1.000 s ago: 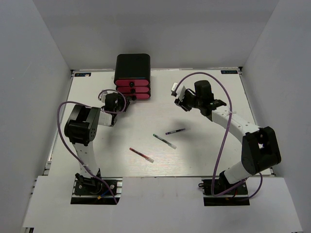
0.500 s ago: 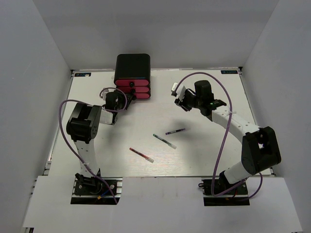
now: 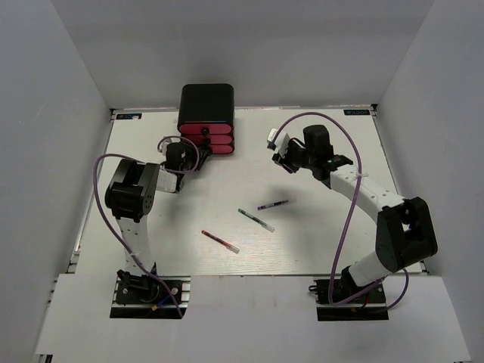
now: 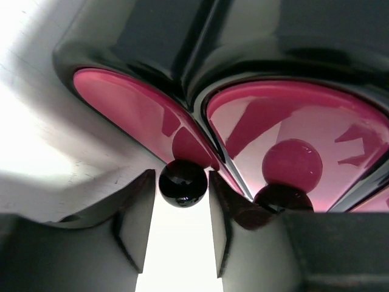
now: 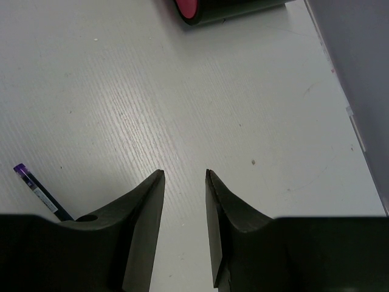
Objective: Sort the stationery into containers
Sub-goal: Open the drawer
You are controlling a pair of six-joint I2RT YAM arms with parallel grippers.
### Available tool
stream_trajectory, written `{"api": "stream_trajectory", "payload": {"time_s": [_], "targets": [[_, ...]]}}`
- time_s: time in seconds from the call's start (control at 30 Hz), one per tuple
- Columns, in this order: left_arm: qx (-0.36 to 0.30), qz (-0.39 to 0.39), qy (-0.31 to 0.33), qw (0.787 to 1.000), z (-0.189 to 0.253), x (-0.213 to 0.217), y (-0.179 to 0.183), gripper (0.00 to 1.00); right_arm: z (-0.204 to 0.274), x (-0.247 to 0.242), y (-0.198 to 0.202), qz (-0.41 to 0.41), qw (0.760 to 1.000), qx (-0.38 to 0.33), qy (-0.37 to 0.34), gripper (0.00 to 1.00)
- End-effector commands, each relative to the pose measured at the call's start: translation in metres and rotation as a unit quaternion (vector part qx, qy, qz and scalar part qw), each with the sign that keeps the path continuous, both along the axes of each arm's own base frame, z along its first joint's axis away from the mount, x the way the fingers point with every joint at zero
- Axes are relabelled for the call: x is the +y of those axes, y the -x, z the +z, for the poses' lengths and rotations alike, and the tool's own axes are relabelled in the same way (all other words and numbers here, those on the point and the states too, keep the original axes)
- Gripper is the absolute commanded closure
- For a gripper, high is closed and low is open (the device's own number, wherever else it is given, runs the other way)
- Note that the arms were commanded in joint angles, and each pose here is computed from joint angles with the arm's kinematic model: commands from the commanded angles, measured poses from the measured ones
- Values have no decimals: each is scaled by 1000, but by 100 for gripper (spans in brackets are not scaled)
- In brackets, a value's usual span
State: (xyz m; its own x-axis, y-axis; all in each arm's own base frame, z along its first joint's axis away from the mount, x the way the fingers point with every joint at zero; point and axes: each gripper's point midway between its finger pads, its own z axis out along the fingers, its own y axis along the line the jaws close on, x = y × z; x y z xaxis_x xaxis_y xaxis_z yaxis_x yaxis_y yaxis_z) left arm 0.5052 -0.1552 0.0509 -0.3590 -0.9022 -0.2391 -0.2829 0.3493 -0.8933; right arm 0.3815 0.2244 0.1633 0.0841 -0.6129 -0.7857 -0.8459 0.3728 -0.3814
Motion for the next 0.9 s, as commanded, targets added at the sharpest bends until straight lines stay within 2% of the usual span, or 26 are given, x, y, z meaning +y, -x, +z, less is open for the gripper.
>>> {"api": "stream_trajectory", "payload": {"time_s": [0.0,0.23,0.4,0.6,0.87], "targets": [[-12,-4,1,1000,11,-4,-10,53,13,1,-1,5,1000,-20,-13,61],[-6,-9,0,1000,7,-8,-3,62,12,2,-1,7,1000,-20,-13,61],[-2,-9,-1,1000,6,-5,11,62,12,1,0,7,1000,-19,-13,61],[24,-13,-4,1000,-13,0,43,62,15,3,0,11,1000,-20,-16,61],[15,-29,-12,999,-2,3,71,62,14,4,2,14,1000,-17,-17,61]]}}
